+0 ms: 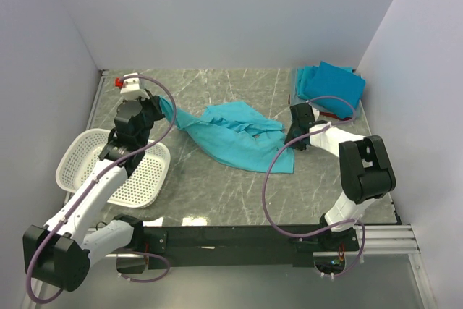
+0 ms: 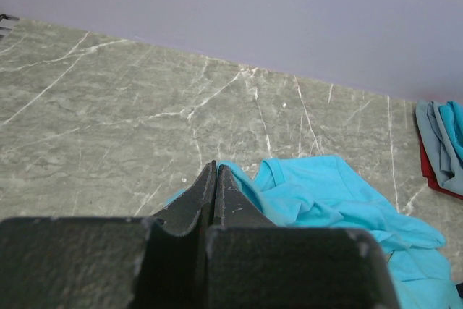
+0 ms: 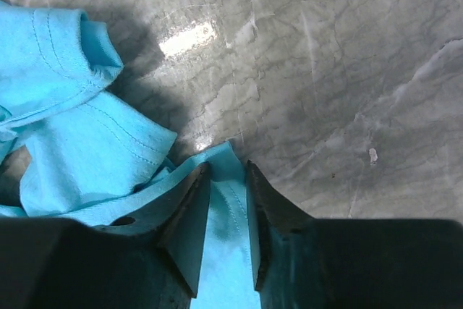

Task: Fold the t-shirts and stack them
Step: Flatten the tshirt out

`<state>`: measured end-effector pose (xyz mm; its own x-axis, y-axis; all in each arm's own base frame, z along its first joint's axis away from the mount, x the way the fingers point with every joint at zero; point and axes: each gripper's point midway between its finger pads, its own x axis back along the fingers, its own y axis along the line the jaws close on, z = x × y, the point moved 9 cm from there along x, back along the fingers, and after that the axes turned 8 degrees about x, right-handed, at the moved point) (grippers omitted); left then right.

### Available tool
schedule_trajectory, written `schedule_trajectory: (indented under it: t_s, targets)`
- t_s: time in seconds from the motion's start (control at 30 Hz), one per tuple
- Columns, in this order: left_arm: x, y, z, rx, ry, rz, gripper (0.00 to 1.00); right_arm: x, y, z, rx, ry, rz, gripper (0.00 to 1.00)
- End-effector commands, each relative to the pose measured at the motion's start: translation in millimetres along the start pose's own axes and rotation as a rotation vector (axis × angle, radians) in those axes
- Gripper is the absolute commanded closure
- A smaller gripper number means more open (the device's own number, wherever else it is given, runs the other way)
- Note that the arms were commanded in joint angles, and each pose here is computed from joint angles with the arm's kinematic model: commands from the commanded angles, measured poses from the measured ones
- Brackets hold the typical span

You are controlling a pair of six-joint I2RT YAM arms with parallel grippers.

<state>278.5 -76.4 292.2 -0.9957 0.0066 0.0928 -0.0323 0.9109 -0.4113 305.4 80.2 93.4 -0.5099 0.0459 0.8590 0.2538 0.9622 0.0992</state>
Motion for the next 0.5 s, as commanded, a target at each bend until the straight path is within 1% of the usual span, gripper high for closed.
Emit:
schedule_trajectory:
  t_s: [0.0, 0.03, 0.07, 0.13, 0.17, 0.2, 0.33, 0.43, 0.47]
  targets:
    - [5, -3, -10, 0.035, -0.04, 0.032, 1.0, 2, 0, 0, 0.015, 0.028, -0.013, 0.7]
    - [5, -3, -10, 0.036, -0.039, 0.038, 1.0, 2, -1, 1, 0.016, 0.031, -0.011, 0.73]
    - [5, -3, -10, 0.037, -0.04, 0.037, 1.0, 2, -2, 3, 0.016, 0.03, -0.01, 0.83]
    - [4, -2, -9, 0.037, -0.036, 0.037, 1.0, 3, -3, 4, 0.017, 0.026, -0.009, 0.91]
    - [4, -1, -9, 0.036, -0.035, 0.036, 1.0, 4, -4, 5, 0.019, 0.024, -0.005, 0.98]
    - [4, -1, -9, 0.037, -0.034, 0.035, 1.0, 4, -5, 5, 0.021, 0.024, -0.001, 1.0]
    - [3, 1, -9, 0.039, -0.035, 0.026, 1.0, 14, -8, 3, 0.02, -0.013, 0.007, 1.0]
    - [4, 3, -11, 0.043, -0.046, 0.009, 1.0, 33, -11, -5, 0.016, -0.078, 0.011, 1.0]
    - [5, 3, -13, 0.045, -0.055, 0.009, 1.0, 45, -12, -10, 0.009, -0.122, 0.001, 1.0]
